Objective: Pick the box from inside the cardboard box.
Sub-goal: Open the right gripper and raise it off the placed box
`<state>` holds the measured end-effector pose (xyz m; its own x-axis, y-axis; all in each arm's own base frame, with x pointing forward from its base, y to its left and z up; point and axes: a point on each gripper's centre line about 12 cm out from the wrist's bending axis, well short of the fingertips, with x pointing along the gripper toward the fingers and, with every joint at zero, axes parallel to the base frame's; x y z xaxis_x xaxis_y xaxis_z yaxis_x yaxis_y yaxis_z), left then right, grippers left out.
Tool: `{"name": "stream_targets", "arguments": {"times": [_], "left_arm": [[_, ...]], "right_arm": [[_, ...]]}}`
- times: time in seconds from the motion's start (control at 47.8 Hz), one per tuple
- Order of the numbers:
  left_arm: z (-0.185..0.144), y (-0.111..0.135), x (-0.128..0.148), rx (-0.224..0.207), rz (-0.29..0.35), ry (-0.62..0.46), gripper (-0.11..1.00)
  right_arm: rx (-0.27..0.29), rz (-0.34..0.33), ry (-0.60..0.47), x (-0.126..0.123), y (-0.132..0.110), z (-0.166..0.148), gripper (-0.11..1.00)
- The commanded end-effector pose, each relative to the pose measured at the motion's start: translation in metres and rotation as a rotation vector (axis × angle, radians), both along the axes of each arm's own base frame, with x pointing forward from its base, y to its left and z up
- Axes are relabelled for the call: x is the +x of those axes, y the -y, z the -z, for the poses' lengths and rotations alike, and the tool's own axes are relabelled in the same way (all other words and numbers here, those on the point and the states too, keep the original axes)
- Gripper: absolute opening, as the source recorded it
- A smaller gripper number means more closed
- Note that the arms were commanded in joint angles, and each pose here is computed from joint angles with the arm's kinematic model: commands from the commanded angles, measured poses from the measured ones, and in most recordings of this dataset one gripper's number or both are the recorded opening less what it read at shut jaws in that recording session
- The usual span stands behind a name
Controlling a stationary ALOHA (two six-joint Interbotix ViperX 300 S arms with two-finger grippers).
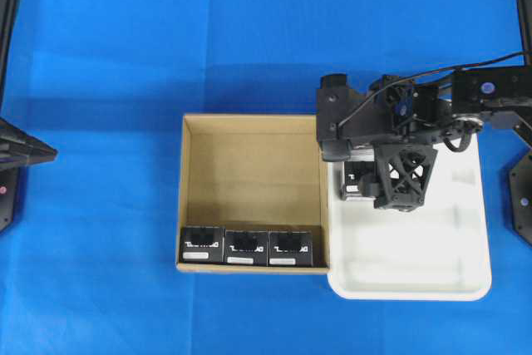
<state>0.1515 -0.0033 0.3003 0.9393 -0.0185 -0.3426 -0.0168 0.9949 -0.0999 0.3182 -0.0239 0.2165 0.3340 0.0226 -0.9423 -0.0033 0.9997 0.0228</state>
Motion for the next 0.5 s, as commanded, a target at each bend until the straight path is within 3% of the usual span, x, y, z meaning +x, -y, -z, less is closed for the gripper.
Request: {"name": "stream_targets", "arguments": {"times": [0.0,0.481], "left_arm": [[-0.011,0.000,0.003,0.001,0.000,0.026,-0.05],[-0.011,0.000,0.002,0.007,0.002,0.025,-0.05]], "right_arm": [[0.004,0.013,0.028,0.001,0.000,-0.008,0.95],[0.018,0.064,0.068,-0.010,0.000,-0.018,0.95]]}}
